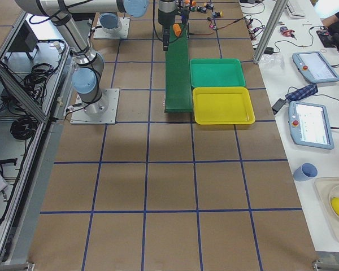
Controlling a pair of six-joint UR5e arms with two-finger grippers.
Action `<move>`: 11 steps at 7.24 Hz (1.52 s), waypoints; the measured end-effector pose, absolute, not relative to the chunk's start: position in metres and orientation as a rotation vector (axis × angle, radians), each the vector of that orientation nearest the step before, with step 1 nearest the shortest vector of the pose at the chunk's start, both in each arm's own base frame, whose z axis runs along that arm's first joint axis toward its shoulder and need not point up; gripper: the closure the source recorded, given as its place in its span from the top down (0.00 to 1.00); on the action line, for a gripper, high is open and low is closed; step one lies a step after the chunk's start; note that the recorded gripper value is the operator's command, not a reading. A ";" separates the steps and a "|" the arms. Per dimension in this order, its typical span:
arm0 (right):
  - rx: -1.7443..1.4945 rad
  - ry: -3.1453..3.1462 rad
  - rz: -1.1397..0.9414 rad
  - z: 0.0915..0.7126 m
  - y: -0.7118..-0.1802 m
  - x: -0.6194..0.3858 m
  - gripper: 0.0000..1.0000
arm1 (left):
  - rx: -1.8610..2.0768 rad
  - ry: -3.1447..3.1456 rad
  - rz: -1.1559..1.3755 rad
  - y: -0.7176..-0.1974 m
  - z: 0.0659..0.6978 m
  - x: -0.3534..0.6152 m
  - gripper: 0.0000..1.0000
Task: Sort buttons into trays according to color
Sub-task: 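Return the left gripper to the pile and grasp a yellow-cap button, then carry the yellow-cap button onto the belt start with the left gripper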
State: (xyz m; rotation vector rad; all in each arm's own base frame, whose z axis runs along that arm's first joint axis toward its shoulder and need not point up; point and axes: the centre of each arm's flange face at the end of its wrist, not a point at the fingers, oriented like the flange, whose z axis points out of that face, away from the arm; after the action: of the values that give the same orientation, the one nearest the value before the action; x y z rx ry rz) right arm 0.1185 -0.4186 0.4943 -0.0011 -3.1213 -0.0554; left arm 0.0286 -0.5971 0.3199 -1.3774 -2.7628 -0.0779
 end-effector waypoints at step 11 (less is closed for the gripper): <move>-0.005 -3.120 -0.057 0.494 -0.418 0.118 1.00 | -0.249 -3.027 0.046 -0.801 0.182 0.140 0.00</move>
State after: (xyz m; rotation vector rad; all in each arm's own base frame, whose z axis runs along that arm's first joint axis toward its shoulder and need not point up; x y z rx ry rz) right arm 0.1184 -0.4185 0.4942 -0.0052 -3.1203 -0.0569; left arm 0.1404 -0.8009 0.1822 -0.2491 -3.0268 0.0461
